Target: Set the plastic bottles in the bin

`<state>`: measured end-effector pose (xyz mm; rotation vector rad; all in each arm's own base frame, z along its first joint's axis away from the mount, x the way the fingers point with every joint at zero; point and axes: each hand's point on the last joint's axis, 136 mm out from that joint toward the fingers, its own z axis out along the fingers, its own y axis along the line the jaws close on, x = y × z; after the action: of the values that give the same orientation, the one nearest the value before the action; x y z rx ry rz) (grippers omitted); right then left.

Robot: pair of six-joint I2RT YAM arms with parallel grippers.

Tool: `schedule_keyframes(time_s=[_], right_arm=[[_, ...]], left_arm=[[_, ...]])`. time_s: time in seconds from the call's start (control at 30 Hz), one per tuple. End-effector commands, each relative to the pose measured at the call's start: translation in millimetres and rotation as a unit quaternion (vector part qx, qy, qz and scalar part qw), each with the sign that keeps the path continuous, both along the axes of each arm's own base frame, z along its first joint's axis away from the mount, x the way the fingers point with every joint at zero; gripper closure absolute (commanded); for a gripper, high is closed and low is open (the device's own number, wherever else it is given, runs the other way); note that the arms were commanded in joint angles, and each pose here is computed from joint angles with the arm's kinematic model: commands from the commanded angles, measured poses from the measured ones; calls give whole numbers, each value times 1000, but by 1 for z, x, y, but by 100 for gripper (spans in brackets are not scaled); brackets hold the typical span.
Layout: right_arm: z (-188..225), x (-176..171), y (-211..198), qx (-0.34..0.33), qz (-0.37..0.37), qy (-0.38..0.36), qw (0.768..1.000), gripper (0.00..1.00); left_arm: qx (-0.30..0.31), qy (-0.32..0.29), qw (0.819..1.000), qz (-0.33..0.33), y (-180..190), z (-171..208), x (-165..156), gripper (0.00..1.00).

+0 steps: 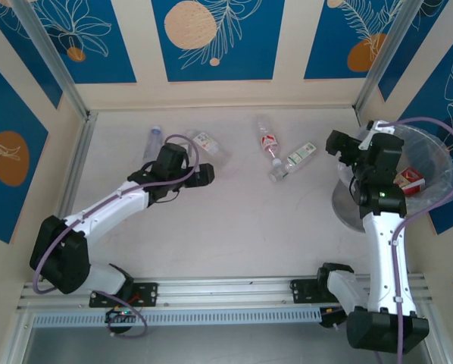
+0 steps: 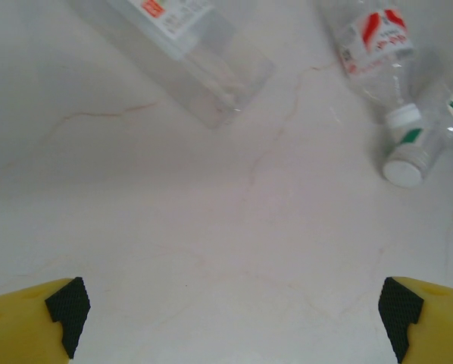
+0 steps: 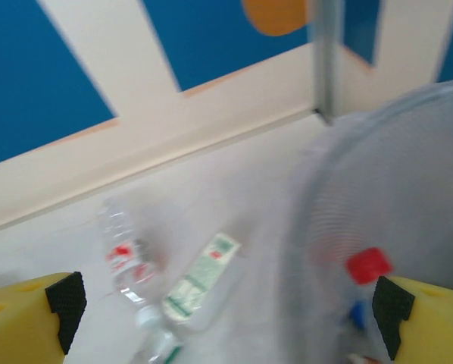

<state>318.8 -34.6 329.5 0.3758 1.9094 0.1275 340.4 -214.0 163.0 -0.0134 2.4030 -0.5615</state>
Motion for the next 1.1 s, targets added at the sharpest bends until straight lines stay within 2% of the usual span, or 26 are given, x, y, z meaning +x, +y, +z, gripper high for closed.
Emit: schedule_keyframes(time_s=[0.0, 0.1, 0.3, 0.43, 0.6, 0.67, 0.73, 0.87, 0.97, 1.07], right_arm=[[31, -9, 41, 49, 75, -39, 995, 0], [34, -13, 69, 82, 125, -50, 988, 0], [21, -22, 110, 129, 192, -36, 972, 0], [18, -25, 135, 159, 238, -34, 958, 1], [-5, -16, 168, 218, 271, 20, 937, 1], [-24, -7, 178, 214, 257, 46, 941, 2], [-49, 4, 176, 205, 201, 72, 955, 2], [-91, 18, 173, 160, 125, 92, 975, 0], [-117, 24, 173, 137, 91, 107, 981, 1], [-148, 30, 167, 123, 45, 130, 983, 1]], left_arm=[[49, 7, 997, 63, 38, 2, 4, 1], [72, 20, 992, 102, 60, 6, 10, 1], [105, 18, 988, 114, 76, 15, 17, 1], [110, 29, 986, 118, 78, 12, 18, 1], [91, 49, 986, 130, 73, -3, 20, 1], [83, 59, 986, 131, 70, -9, 21, 1], [77, 65, 986, 130, 67, -12, 21, 1], [78, 70, 986, 127, 66, -15, 20, 1], [76, 70, 987, 125, 67, -16, 17, 1], [32, 66, 994, 84, 48, -19, 13, 1]])
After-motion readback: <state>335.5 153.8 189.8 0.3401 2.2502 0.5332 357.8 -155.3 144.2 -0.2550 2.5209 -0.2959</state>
